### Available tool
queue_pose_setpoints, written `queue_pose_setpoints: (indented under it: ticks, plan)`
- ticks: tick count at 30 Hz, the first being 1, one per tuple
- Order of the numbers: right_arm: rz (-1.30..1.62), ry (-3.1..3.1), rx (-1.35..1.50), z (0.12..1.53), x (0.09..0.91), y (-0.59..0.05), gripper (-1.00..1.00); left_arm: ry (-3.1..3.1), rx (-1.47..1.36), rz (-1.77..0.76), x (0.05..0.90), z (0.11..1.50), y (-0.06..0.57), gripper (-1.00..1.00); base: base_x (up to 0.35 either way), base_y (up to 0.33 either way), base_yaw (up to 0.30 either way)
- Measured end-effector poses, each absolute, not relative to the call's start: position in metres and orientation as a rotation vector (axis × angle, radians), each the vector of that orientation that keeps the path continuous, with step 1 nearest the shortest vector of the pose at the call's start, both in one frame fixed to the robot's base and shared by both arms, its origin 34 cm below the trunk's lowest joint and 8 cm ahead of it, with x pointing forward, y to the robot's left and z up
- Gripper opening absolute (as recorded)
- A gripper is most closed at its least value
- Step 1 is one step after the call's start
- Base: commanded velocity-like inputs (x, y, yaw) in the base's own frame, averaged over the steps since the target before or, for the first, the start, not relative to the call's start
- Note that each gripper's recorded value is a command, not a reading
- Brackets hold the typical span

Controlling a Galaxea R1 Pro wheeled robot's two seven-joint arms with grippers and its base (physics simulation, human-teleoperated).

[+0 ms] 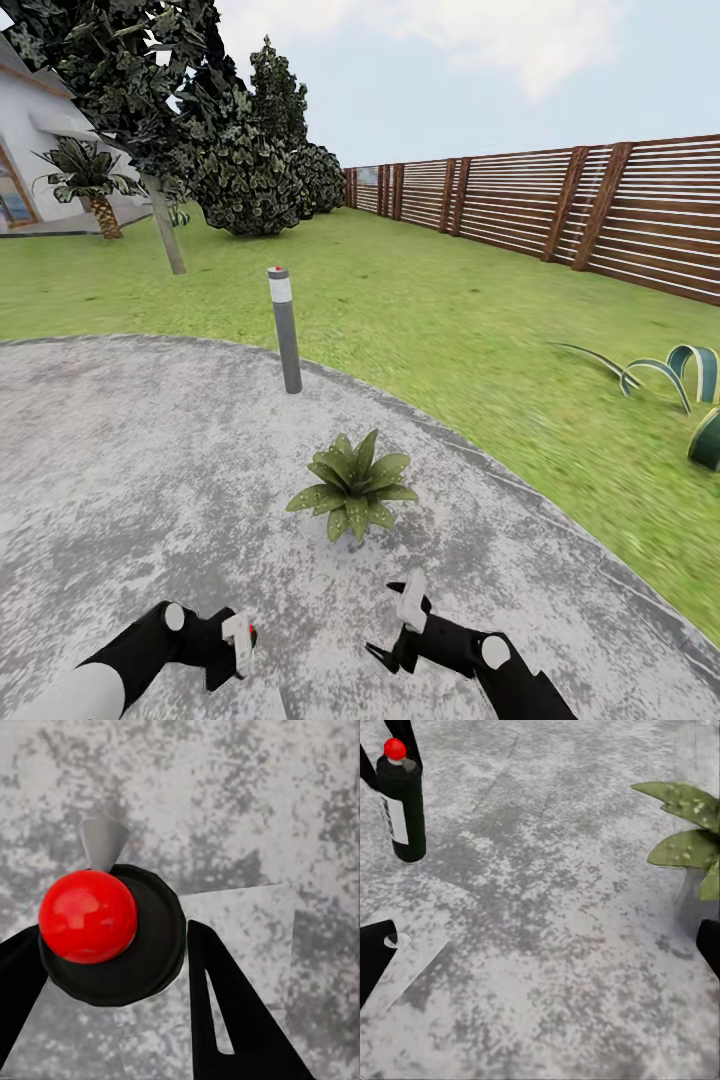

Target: Pick up the pesticide atomizer in the garden and spray insectifuge to fully cover both potted plants in the garden.

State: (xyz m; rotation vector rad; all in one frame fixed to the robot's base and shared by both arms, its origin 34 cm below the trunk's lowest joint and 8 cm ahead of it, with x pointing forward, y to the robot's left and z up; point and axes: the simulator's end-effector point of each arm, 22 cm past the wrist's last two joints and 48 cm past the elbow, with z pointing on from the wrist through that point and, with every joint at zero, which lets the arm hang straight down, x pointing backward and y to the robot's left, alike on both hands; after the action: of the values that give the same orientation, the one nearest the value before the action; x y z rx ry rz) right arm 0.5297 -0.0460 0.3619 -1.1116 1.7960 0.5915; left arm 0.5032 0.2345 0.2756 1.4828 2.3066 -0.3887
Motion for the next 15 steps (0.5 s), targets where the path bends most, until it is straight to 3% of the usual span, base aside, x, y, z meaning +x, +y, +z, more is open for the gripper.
queue_pose_setpoints:
  ticks: [8, 15]
  plan:
    - [0.253, 2.082, -0.851, 0.281, 0.517, -0.142, 1.0, 2.427, 0.844, -0.213, 0.524, 0.26, 0.268, -1.0, 0.0, 0.0, 0.0]
    - [-0.275, 2.269, -0.485, 0.241, 0.473, -0.252, 1.0, 2.396, 0.263, 0.005, 0.494, 0.245, 0.321, -1.0, 0.0, 0.0, 0.0]
